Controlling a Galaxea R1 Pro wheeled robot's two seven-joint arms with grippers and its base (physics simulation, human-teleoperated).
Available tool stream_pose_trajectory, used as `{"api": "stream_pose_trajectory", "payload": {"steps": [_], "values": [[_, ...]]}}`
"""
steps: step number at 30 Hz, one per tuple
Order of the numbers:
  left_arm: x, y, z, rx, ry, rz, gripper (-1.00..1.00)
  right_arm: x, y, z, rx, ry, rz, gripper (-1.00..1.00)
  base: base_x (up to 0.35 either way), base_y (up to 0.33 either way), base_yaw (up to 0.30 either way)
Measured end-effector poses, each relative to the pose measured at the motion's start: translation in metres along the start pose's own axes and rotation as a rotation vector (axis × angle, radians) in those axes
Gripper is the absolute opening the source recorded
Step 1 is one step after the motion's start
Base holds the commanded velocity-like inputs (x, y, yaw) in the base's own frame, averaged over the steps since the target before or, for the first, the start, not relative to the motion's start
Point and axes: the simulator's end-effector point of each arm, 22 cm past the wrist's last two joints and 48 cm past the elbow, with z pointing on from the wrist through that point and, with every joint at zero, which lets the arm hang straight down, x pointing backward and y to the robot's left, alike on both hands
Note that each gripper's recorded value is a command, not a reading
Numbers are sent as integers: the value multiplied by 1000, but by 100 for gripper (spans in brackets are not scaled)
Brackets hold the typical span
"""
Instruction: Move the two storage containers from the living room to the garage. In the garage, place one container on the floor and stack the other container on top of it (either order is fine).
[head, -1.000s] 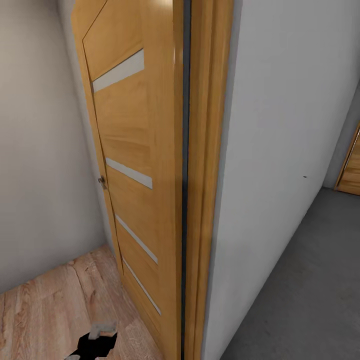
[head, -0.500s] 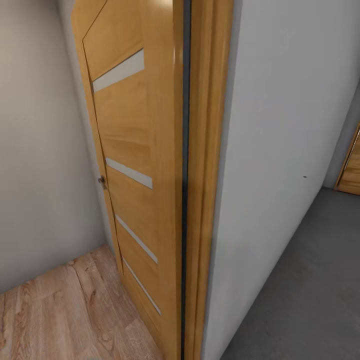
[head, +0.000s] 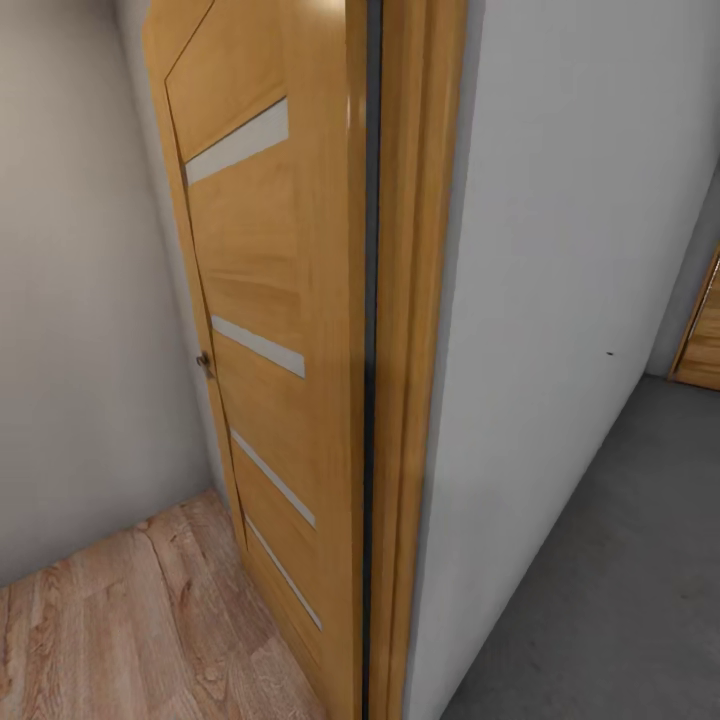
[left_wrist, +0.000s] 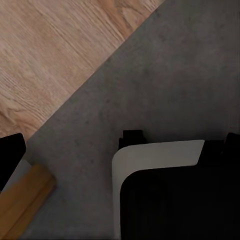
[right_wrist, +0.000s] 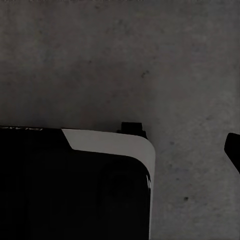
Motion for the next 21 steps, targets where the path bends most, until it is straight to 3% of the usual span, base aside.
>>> {"api": "stream_pose_trajectory", "payload": {"steps": [9,21], "values": [[38,-2,-1,4,54,70,100,0,0,0,0,0,0,100,0,0,0],[49,-2,-2,6,69,87,100,0,-1,0,1,-1,0,100,0,0,8]]}}
